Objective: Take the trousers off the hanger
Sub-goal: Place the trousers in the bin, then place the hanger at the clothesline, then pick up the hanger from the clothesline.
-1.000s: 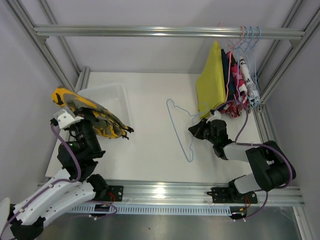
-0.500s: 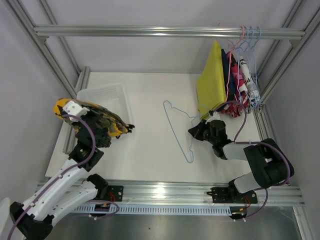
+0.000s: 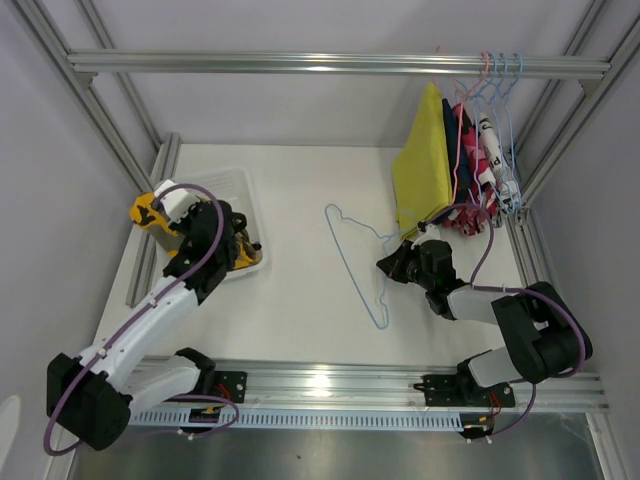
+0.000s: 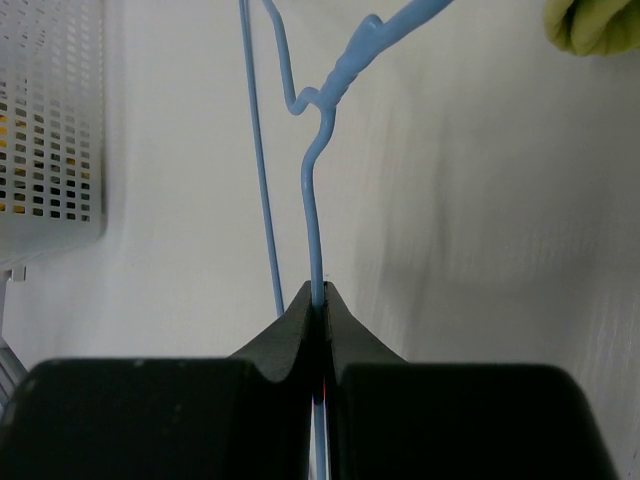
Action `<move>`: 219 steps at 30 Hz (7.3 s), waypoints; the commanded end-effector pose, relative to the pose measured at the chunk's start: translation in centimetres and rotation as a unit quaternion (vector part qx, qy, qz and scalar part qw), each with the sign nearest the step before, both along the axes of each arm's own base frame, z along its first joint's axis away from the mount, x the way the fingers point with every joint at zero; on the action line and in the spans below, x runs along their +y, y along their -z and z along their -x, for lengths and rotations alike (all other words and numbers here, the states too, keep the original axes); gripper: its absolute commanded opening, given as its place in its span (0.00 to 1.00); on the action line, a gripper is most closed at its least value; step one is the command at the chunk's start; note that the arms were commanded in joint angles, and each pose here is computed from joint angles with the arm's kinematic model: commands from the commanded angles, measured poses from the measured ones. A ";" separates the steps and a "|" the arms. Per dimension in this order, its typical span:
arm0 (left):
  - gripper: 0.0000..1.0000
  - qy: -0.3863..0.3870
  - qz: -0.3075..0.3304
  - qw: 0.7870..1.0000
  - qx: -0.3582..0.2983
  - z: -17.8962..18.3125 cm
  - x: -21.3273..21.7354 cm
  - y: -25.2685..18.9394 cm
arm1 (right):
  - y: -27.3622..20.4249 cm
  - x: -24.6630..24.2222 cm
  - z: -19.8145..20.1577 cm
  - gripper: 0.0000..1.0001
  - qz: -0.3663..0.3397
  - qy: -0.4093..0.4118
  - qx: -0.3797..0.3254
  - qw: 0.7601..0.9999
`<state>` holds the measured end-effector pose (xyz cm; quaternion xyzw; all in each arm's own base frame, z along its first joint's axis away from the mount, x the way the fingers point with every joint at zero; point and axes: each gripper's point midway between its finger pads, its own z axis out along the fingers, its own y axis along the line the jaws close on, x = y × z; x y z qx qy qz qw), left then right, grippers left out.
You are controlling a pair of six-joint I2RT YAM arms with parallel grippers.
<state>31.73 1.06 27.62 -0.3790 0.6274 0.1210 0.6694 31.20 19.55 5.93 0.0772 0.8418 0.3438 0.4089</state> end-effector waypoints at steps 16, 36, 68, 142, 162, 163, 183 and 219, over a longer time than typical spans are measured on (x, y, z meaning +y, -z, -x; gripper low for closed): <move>0.55 0.061 0.024 0.998 0.019 -14.8 -2.4 0.3 | -2.2 -0.3 -0.2 0.00 0.019 -0.013 -0.030 0.999; 0.99 0.291 0.035 0.954 0.066 -9.1 -8.4 -2.2 | -2.0 1.7 0.6 0.00 0.008 -0.053 -0.019 0.998; 0.99 0.286 0.226 0.917 0.162 -14.1 -8.1 13.7 | -1.5 2.2 0.8 0.00 0.018 -0.076 -0.011 0.997; 0.99 0.557 0.038 0.828 0.061 1.1 -17.8 -5.9 | -37.7 4.2 -13.3 0.00 0.219 0.039 -0.254 0.941; 0.99 0.563 0.047 0.823 0.060 1.1 -17.8 -5.8 | -30.0 3.5 -13.7 0.00 0.224 0.014 -0.192 0.955; 0.99 0.563 0.047 0.823 0.059 1.1 -17.8 -5.9 | -30.0 3.5 -13.5 0.00 0.223 0.012 -0.192 0.956; 0.99 0.558 0.037 0.827 0.060 1.0 -17.5 -6.0 | -35.9 1.4 -2.6 0.72 0.169 -0.005 -0.259 0.951; 1.00 0.562 0.036 0.824 0.064 1.0 -17.7 -5.8 | -32.2 -12.0 -10.1 0.68 0.277 0.180 -0.172 0.928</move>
